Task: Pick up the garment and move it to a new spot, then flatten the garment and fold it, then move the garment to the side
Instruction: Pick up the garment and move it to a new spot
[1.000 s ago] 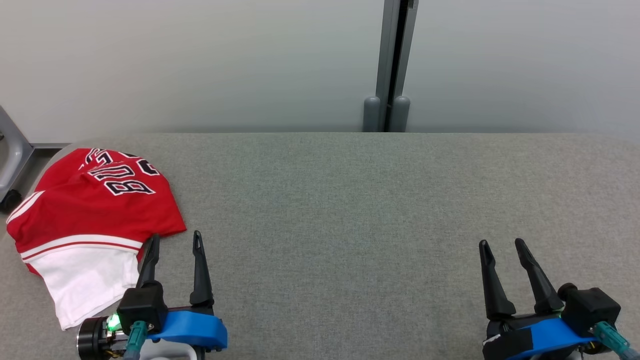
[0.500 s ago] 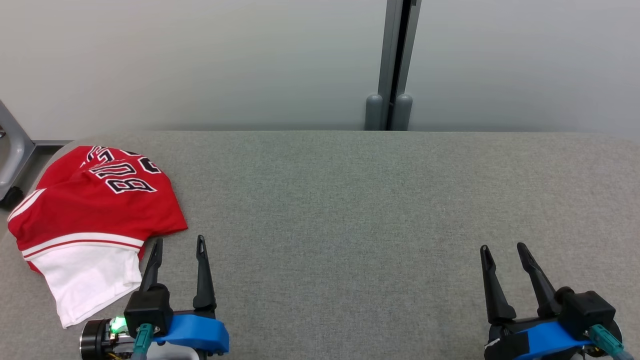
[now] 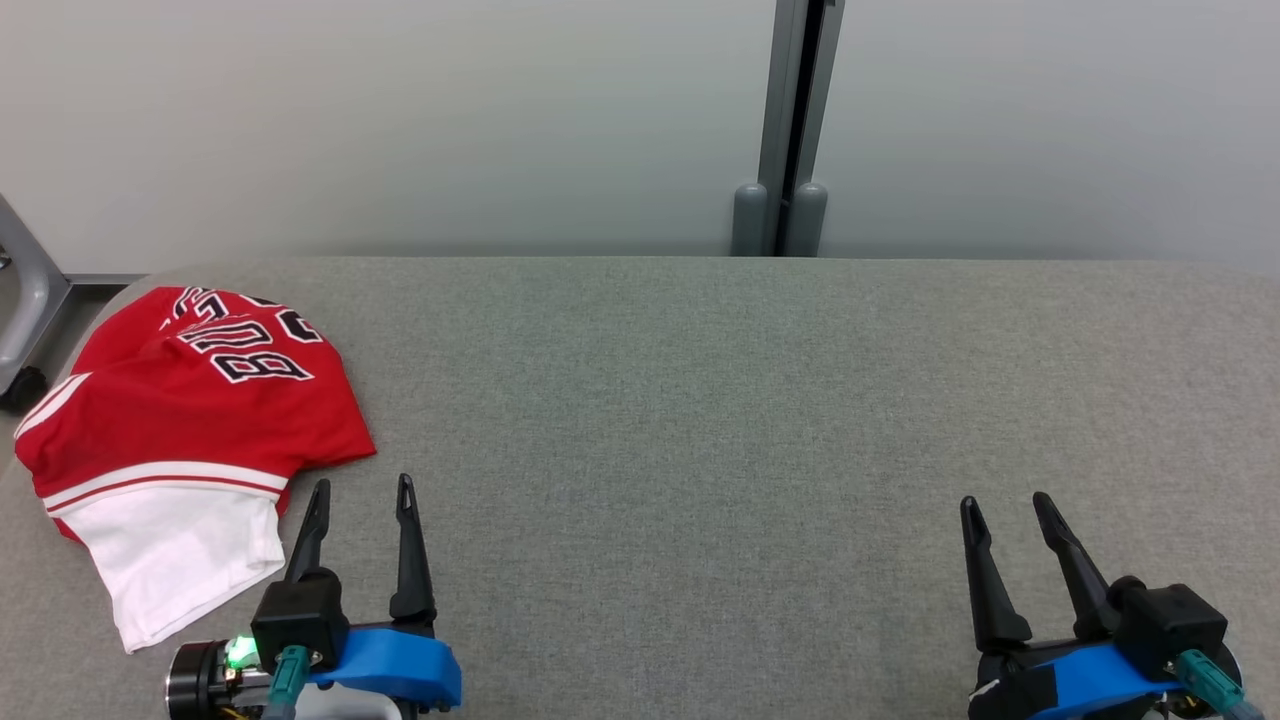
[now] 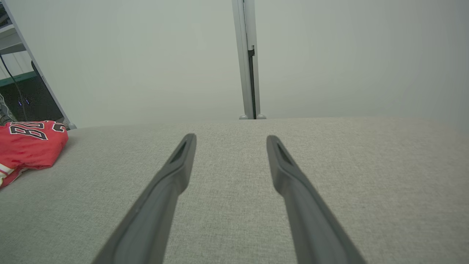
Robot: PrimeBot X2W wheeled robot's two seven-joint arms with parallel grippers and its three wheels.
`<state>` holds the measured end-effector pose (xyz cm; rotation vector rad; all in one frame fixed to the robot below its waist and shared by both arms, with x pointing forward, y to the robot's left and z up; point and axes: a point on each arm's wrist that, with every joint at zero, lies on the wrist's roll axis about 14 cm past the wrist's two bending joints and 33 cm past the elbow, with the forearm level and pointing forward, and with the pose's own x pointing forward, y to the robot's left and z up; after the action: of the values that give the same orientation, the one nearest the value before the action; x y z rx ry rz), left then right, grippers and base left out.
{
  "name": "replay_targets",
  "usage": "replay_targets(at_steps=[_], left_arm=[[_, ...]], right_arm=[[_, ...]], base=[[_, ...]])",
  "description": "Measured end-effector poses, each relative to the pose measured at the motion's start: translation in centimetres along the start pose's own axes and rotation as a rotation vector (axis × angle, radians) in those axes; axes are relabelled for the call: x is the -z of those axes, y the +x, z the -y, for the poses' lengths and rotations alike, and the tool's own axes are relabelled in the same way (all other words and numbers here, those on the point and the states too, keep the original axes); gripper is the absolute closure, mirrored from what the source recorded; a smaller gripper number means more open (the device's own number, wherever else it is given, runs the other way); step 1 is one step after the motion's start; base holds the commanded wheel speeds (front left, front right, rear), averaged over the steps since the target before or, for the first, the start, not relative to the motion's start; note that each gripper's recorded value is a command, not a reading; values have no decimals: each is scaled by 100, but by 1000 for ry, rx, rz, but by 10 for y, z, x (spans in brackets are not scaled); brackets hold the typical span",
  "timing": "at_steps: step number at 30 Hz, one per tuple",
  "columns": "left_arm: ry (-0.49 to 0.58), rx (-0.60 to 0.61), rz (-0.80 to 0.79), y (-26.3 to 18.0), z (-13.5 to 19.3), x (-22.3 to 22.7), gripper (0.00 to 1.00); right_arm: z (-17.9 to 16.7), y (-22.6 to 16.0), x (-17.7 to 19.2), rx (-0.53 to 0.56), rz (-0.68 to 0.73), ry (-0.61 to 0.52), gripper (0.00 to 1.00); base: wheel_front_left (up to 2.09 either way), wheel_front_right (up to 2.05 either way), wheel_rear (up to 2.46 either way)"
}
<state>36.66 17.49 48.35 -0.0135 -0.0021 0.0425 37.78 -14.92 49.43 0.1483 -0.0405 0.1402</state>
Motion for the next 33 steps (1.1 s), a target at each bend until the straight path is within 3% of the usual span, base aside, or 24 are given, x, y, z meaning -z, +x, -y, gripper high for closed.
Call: replay_targets(at_steps=[13,33], left_arm=[[10,-76,11,-3,-26,-4,0],[37,-404,7,-69,-128,-7,0]], right_arm=[[-20,16,3,-65,-5,-9,0],[-118,55,27,-348,-60,10,0]], base=[[0,0,0],[0,0,0]])
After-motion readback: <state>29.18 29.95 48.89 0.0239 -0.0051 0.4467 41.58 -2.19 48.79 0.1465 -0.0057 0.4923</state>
